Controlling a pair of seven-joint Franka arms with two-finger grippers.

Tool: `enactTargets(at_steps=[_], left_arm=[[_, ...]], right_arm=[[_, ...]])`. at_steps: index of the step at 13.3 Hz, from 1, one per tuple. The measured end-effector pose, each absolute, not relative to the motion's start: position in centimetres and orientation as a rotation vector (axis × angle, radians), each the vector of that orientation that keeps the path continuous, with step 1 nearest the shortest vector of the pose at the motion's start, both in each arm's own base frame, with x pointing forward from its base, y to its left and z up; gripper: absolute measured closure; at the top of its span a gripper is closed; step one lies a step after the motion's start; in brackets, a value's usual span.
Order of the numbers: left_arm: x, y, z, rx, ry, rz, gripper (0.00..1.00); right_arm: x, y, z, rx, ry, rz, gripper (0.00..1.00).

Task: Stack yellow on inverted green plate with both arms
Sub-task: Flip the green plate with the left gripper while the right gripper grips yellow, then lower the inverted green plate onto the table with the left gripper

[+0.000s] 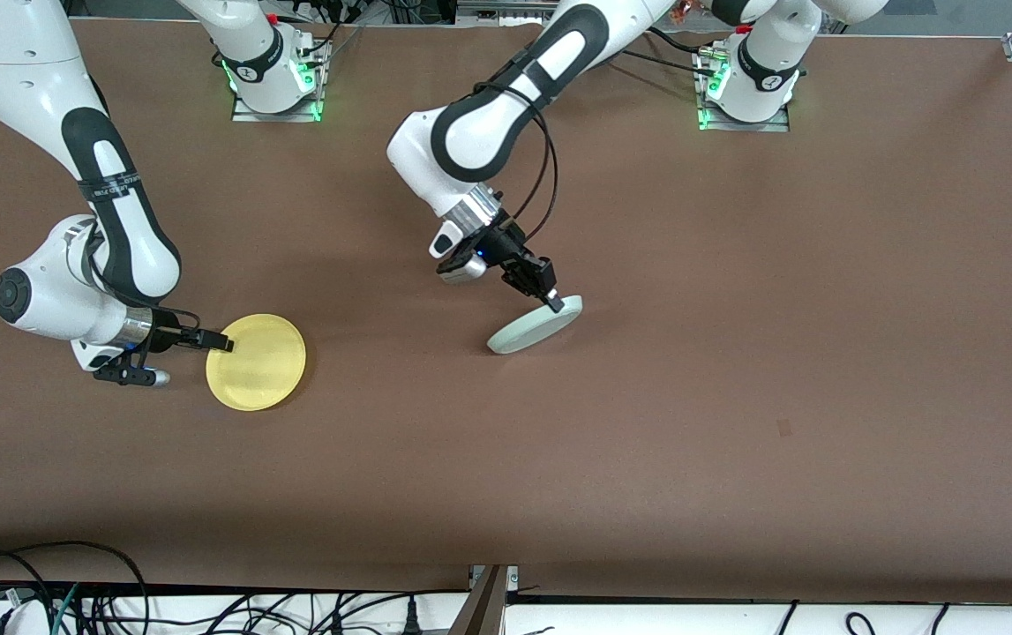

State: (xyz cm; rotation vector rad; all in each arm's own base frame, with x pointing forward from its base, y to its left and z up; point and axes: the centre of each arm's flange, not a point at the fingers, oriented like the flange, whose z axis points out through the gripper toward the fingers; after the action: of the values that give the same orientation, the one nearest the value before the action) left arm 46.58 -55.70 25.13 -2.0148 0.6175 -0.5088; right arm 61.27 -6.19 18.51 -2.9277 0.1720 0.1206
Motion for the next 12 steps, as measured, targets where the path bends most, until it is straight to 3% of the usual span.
enactTargets(at_steps=[1,2,5,9,11,12], left_arm=[[46.8,-55.5,25.2,-1.977,0.606,-0.522,0.97],[47.3,-54.9,25.4,-1.938,0.584,-0.527,0.97],[48.4,-53.5,25.5,-1.872,0.535,-0.52,0.97],[47.1,-54.2,23.5,-1.832,0.558,-0.513,0.97],[45.8,-54.8,22.0,-1.777,0.567,-0.518,0.97],[45.1,-55.0,21.3,-1.745,0.568,-0.519,0.97]], right_arm=[[61.3,-6.2,18.5,-2.929,0.161,0.114,0.03],[61.3,-6.2,18.5,-2.931,0.153,0.109,0.1],[61.3,-6.3,18.1,-2.932,0.145,0.113,0.49],[61.2,-6.3,17.9,-2.933,0.143,0.114,0.59],[61.2,-6.3,17.9,-2.933,0.143,0.113,0.79],[61.3,-6.3,17.9,-2.932,0.142,0.113,0.84]])
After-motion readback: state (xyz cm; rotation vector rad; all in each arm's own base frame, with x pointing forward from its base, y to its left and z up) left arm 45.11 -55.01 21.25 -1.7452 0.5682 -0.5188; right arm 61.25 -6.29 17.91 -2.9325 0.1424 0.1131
